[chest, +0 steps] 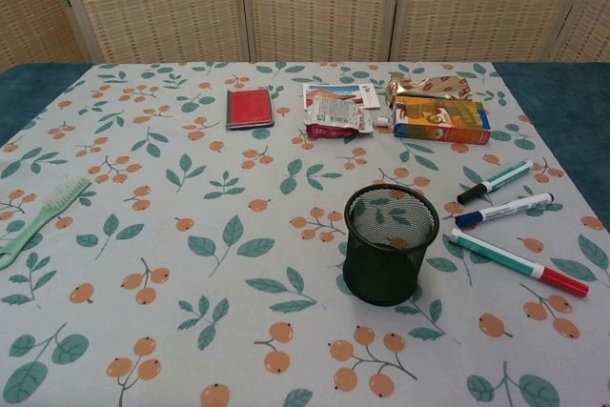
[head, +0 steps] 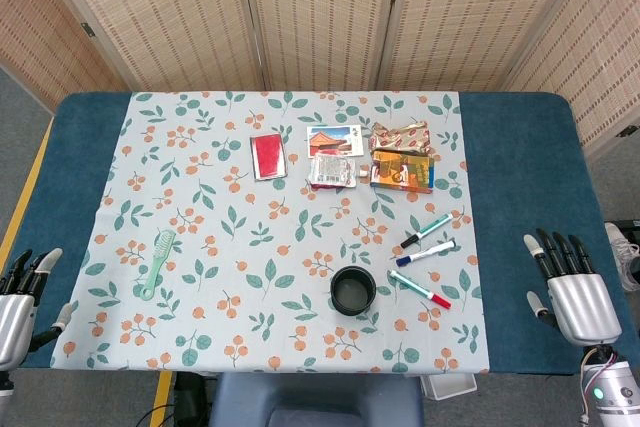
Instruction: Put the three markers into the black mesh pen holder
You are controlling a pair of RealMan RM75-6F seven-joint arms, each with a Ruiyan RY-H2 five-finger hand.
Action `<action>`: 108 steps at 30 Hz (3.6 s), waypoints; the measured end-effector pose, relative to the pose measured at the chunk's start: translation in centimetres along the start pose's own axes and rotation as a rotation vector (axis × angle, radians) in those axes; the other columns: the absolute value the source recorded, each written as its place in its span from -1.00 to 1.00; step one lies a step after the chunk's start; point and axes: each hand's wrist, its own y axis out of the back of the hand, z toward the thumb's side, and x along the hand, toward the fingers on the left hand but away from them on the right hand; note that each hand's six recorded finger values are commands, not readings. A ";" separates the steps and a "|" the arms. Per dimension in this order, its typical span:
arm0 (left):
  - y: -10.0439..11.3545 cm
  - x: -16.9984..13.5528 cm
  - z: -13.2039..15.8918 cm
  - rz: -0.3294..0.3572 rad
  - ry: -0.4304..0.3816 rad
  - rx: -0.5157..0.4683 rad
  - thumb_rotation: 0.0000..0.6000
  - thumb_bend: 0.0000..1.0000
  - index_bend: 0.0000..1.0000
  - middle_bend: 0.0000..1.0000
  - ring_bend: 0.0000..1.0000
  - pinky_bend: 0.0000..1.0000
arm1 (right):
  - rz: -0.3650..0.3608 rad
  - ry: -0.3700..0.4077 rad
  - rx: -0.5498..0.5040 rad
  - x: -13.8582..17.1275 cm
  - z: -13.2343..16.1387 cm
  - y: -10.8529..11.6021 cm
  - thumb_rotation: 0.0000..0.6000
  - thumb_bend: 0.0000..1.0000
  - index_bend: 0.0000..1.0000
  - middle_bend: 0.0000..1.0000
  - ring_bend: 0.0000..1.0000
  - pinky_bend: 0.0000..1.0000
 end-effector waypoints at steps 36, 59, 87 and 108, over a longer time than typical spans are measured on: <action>0.6 -0.9 -0.1 0.020 0.019 0.002 1.00 -0.20 -0.84 -0.67 -0.91 -0.47 | 0.041 0.266 -0.117 -12.1 5.0 -1.4 1.00 -0.34 -0.18 -0.95 -1.00 -1.00; 1.0 -1.1 -0.4 0.030 0.023 -0.009 1.00 -0.19 -0.84 -0.67 -0.91 -0.47 | 0.146 0.291 -0.020 -18.5 9.8 -7.1 1.00 -0.34 -0.18 -0.97 -1.00 -1.00; 1.2 -1.3 -0.5 0.039 0.021 -0.014 1.00 -0.19 -0.84 -0.67 -0.91 -0.47 | 0.210 0.310 0.058 -19.9 12.3 -10.0 1.00 -0.32 -0.18 -0.97 -1.00 -1.00; 1.6 -1.4 -0.5 0.062 0.011 -0.013 1.00 -0.19 -0.87 -0.67 -0.91 -0.47 | 0.210 0.296 0.094 -20.5 12.9 -10.9 1.00 -0.31 0.07 -0.90 -1.00 -1.00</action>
